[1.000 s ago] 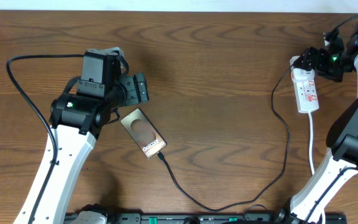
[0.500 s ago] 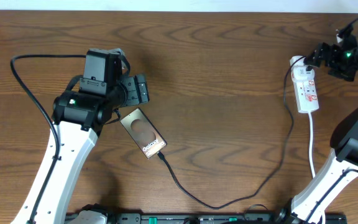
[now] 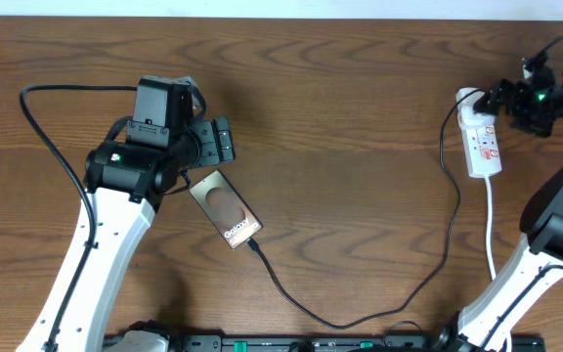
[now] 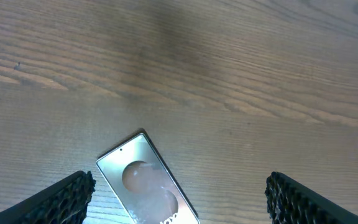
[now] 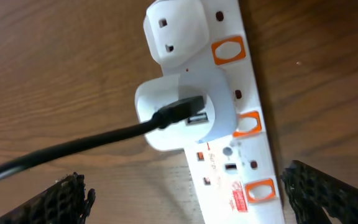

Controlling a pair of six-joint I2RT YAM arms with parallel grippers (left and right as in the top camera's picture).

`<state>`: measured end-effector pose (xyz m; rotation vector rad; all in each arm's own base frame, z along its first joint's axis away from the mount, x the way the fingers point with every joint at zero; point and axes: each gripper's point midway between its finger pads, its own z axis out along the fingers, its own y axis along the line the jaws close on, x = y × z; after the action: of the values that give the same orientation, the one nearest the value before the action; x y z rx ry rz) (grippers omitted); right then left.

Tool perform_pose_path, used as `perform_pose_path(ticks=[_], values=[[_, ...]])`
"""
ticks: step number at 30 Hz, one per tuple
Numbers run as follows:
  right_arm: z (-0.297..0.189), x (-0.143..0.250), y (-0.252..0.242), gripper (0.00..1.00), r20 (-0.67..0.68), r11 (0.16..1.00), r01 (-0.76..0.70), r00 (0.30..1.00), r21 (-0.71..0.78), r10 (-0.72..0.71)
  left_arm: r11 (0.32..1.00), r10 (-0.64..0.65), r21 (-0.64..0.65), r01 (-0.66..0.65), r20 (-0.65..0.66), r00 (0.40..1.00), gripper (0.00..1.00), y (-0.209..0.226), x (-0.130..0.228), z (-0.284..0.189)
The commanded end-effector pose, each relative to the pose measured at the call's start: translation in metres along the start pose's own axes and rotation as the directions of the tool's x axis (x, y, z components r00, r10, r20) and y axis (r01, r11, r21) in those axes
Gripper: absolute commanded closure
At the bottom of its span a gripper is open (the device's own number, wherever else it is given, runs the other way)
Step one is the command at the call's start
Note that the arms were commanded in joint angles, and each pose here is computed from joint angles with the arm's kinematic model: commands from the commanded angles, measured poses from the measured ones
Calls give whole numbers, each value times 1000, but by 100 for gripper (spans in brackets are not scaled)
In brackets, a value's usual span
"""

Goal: Plug charger to phone and switch on socket
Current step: 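Move the right gripper over the power strip's orange switch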

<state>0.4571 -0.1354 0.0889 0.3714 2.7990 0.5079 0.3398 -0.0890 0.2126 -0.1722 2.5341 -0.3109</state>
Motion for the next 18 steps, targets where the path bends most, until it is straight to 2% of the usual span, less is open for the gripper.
perform_pose_path(ticks=[1,8,18], values=[[19,9,2,1,-33,1000,15,999,-11,-15,1000,11,-7,-10,7,1000,9,0,-4,-1],[46,13,2,1,-15,999,41,999,-20,-41,1000,11,-7,-10,7,1000,10,0,-4,-1],[48,7,12,1,11,996,56,998,-69,-55,1000,11,-7,-10,7,1000,10,0,-4,-1]])
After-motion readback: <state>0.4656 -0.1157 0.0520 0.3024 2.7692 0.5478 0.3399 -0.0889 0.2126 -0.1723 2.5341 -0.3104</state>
